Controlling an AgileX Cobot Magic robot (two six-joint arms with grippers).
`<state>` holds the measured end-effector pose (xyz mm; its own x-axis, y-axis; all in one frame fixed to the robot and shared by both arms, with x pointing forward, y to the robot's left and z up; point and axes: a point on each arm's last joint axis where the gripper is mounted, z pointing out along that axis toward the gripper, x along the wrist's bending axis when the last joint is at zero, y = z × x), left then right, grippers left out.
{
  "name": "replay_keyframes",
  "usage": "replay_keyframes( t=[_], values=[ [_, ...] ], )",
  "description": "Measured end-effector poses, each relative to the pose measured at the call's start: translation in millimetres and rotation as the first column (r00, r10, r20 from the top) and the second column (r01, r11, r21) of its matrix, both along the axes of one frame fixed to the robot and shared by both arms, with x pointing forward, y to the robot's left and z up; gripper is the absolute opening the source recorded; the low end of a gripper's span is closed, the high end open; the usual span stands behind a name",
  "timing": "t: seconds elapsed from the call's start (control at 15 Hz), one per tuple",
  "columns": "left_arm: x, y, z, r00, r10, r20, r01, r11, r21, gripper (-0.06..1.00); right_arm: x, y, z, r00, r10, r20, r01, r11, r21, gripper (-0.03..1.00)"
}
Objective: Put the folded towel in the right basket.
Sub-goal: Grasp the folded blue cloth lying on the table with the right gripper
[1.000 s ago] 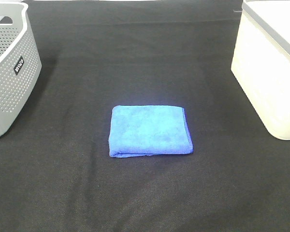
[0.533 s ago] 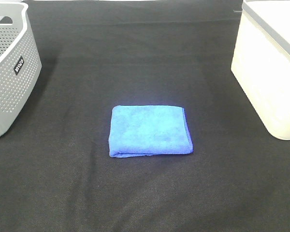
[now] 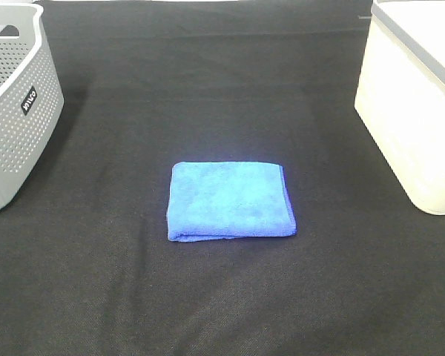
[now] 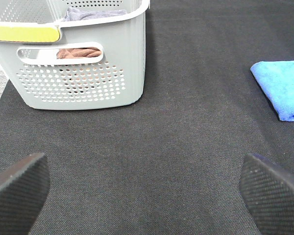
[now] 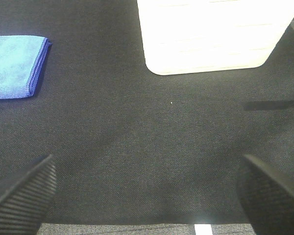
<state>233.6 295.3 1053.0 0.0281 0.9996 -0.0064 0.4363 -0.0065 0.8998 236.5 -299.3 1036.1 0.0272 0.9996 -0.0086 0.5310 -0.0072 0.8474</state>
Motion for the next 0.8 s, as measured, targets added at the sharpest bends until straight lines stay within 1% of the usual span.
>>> replay_keyframes(
  t=[0.07, 0.2, 0.27, 0.33, 0.4, 0.47, 0.6, 0.73, 0.8],
  values=[
    [0, 0, 0, 1.000, 0.000, 0.000, 0.000, 1.000, 0.000, 0.98, 4, 1, 2, 1.000, 0.002, -0.027, -0.002, 1.000, 0.014, 0.96],
    [0, 0, 0, 1.000, 0.000, 0.000, 0.000, 1.000, 0.000, 0.98, 29, 3, 23, 0.985, 0.023, -0.172, -0.014, 0.999, 0.053, 0.96],
    [0, 0, 0, 1.000, 0.000, 0.000, 0.000, 1.000, 0.000, 0.98, 58, 6, 45, 0.950, 0.046, -0.309, -0.018, 0.996, 0.092, 0.96],
    [0, 0, 0, 1.000, 0.000, 0.000, 0.000, 1.000, 0.000, 0.98, 81, 7, 59, 0.920, 0.057, -0.387, -0.016, 0.994, 0.108, 0.96],
    [0, 0, 0, 1.000, 0.000, 0.000, 0.000, 1.000, 0.000, 0.98, 109, 6, 72, 0.895, 0.064, -0.441, -0.016, 0.994, 0.112, 0.96],
    [0, 0, 0, 1.000, 0.000, 0.000, 0.000, 1.000, 0.000, 0.98, 136, 6, 81, 0.878, 0.061, -0.475, -0.007, 0.993, 0.116, 0.96],
    [0, 0, 0, 1.000, 0.000, 0.000, 0.000, 1.000, 0.000, 0.98, 180, 7, 90, 0.851, 0.074, -0.520, -0.002, 0.991, 0.137, 0.96],
    [0, 0, 0, 1.000, 0.000, 0.000, 0.000, 1.000, 0.000, 0.98, 213, 10, 92, 0.833, 0.102, -0.544, 0.000, 0.983, 0.183, 0.96],
    [0, 0, 0, 1.000, 0.000, 0.000, 0.000, 1.000, 0.000, 0.98, 232, 13, 92, 0.822, 0.131, -0.554, -0.004, 0.974, 0.224, 0.96]
  ],
)
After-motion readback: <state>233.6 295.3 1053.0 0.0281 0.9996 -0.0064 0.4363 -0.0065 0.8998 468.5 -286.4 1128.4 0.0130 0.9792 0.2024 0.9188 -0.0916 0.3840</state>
